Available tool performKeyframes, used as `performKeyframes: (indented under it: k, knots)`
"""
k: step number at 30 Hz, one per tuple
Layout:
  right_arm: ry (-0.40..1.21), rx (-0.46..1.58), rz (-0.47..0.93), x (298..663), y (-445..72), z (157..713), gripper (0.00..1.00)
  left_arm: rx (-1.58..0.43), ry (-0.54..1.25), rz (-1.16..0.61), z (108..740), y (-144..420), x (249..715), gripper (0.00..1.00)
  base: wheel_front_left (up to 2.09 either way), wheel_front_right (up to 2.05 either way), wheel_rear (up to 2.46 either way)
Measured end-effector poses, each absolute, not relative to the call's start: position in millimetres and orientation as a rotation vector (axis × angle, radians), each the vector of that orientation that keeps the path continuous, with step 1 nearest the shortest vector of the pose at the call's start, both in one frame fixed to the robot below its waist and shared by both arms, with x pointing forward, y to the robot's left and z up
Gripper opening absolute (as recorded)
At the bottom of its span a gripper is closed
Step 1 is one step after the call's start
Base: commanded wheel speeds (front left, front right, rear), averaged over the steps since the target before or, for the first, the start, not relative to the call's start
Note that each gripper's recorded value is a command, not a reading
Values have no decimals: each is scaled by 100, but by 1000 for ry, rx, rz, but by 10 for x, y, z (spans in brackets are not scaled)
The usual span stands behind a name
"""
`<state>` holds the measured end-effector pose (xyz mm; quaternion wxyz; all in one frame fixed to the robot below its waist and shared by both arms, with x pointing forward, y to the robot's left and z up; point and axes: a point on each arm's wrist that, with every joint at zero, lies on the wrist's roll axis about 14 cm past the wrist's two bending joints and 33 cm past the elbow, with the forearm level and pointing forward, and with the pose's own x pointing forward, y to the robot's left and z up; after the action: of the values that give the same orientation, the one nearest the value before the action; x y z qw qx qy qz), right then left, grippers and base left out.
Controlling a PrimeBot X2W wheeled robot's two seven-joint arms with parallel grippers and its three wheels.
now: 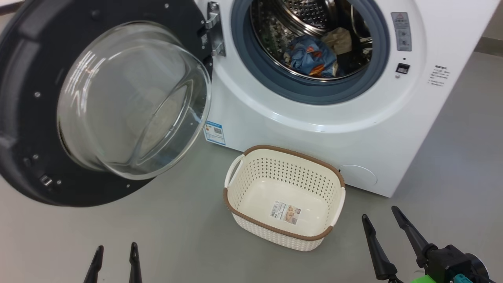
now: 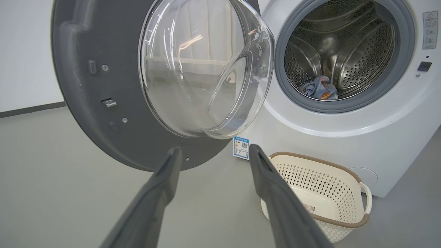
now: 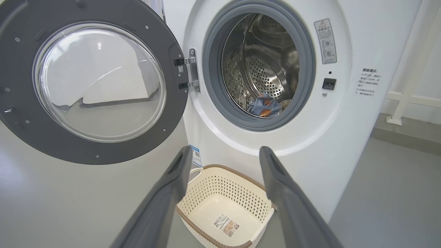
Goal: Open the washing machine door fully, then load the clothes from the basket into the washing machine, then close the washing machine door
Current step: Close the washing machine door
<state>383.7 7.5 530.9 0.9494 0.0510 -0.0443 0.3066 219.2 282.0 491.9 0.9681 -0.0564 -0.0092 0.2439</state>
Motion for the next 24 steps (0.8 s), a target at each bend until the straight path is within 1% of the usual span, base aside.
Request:
performKeyframes:
  k: [7,23,24]
  knots:
    - [-86,106,661,3823,202,5300,100,-118,-19,531,4907,2883,2099,100,0,0,0]
    - [-79,104,673,3781,232,5282,100,-113,-29,529,4928,2895,2103,100,0,0,0]
    - [-79,103,673,3781,232,5283,100,-114,-30,530,4929,2897,2100,86,0,0,0]
